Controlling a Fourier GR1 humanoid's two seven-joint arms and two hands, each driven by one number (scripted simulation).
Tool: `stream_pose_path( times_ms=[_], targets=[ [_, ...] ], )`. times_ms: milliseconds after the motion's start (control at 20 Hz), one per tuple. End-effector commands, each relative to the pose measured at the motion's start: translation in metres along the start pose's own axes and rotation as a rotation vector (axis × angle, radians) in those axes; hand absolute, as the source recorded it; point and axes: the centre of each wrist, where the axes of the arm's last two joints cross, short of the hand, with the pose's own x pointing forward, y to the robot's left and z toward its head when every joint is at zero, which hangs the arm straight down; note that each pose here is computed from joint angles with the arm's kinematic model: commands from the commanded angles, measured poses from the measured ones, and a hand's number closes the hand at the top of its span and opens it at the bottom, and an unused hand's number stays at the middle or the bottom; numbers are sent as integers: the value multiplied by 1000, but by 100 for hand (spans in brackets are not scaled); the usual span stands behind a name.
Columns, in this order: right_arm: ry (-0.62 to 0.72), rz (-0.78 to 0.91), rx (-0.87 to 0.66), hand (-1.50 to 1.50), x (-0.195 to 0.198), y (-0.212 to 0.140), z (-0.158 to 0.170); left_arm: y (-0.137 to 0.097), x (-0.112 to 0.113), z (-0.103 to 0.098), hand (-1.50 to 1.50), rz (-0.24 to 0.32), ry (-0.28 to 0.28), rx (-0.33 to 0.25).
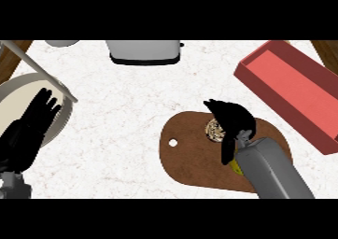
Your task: Pick the cupcake from the cutting board and place it in the cardboard box
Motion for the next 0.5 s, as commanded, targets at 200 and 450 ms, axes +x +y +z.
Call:
stream_pose_path(
  times_ms=[200, 450],
  targets=[
    [13, 6, 6, -150, 1, 13, -11, 22, -8, -2, 0, 7, 18, 0],
    [-17, 5, -46, 150, 9, 24, -24, 4, -11, 2, 0, -6, -2, -9]
  ],
)
